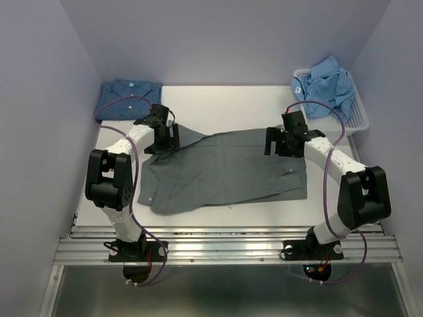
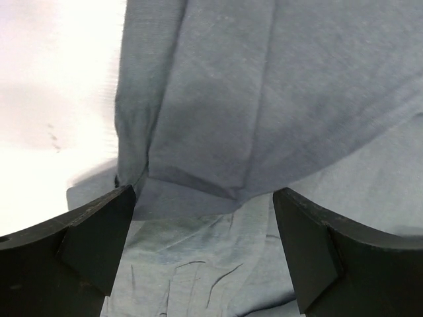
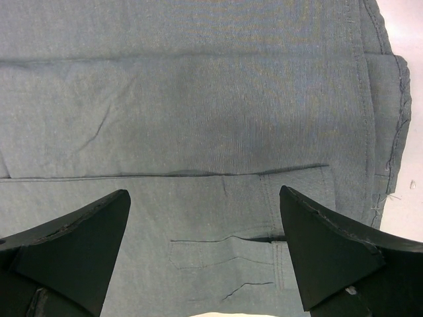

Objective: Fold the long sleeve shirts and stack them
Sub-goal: Fold the shirt

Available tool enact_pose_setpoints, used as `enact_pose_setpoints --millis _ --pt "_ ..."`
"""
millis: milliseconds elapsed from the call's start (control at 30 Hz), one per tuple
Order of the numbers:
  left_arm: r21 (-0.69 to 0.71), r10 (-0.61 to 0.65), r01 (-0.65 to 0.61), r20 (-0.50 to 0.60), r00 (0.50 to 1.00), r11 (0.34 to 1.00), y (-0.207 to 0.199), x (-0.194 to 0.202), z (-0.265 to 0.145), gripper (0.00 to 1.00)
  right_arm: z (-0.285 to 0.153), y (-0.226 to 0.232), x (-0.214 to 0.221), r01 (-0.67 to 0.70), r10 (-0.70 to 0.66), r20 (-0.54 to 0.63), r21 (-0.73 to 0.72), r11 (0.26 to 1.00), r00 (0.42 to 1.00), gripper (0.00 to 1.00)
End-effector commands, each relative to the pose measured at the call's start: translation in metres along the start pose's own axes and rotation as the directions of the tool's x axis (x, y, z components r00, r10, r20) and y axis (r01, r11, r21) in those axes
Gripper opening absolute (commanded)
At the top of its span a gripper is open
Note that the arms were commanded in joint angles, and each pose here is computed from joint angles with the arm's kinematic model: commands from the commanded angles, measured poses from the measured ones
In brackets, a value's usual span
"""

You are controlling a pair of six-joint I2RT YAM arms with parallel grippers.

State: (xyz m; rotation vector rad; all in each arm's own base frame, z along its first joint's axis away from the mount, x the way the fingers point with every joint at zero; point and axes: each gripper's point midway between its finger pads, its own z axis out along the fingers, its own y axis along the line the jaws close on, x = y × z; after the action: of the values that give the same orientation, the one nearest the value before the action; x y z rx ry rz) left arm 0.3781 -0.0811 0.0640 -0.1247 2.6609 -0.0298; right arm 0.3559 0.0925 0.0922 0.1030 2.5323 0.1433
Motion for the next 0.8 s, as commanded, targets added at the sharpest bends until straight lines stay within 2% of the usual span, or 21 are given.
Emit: enact_pose_setpoints --millis 0,33,100,133,167,200,367,500,633,733,767 --pt "-0.092 -0.004 0.005 0.011 1.000 0.996 0.012 -0.011 0.003 0.98 -0.005 0.006 -0.020 0.014 -0.014 0.048 -0.011 1.000 0.999 1.00" --pt "-0.087 0.002 -0.001 0.012 1.000 0.996 0.011 -0.013 0.004 0.95 -0.006 0.004 -0.022 0.014 -0.013 0.054 -0.002 1.000 0.998 1.00" --pt "-0.064 0.011 -0.011 0.006 1.000 0.998 0.006 -0.012 0.002 0.73 -0.006 0.002 -0.023 0.008 -0.009 0.060 0.012 1.000 0.998 1.00" --pt "-0.061 0.020 -0.019 0.011 1.000 0.998 0.007 -0.011 -0.002 0.59 -0.006 0.001 -0.023 0.002 -0.003 0.062 0.017 1.000 0.998 1.00" --pt "-0.072 0.021 -0.020 0.006 1.000 0.997 0.010 -0.006 -0.002 0.22 -0.007 -0.002 -0.024 -0.006 0.004 0.071 0.035 0.999 0.997 1.00" --pt "-0.076 0.020 -0.018 0.020 1.000 0.997 0.012 -0.007 -0.008 0.00 -0.007 -0.003 -0.025 -0.011 0.008 0.075 0.040 0.999 0.997 1.00" --pt "-0.050 -0.007 0.011 0.091 0.996 0.999 0.008 -0.024 -0.034 0.00 -0.001 -0.033 -0.051 -0.176 0.151 0.150 0.166 0.970 0.977 1.00" --pt "0.004 0.011 -0.011 0.153 0.988 1.000 -0.006 -0.044 -0.060 0.00 0.006 -0.021 -0.095 -0.205 0.172 0.209 0.147 0.968 0.963 1.00" --pt "-0.047 0.065 -0.060 0.103 0.993 0.997 -0.008 -0.044 -0.057 0.00 0.043 -0.023 -0.113 -0.200 0.160 0.195 0.204 0.958 0.968 1.00" --pt "-0.145 0.107 -0.100 0.044 0.993 0.984 -0.001 -0.043 -0.055 0.00 0.061 -0.030 -0.129 -0.207 0.151 0.220 0.260 0.943 0.964 1.00" --pt "-0.167 0.114 -0.103 0.060 0.992 0.981 0.000 -0.052 -0.057 0.00 0.066 -0.030 -0.134 -0.212 0.151 0.228 0.267 0.940 0.962 1.00"
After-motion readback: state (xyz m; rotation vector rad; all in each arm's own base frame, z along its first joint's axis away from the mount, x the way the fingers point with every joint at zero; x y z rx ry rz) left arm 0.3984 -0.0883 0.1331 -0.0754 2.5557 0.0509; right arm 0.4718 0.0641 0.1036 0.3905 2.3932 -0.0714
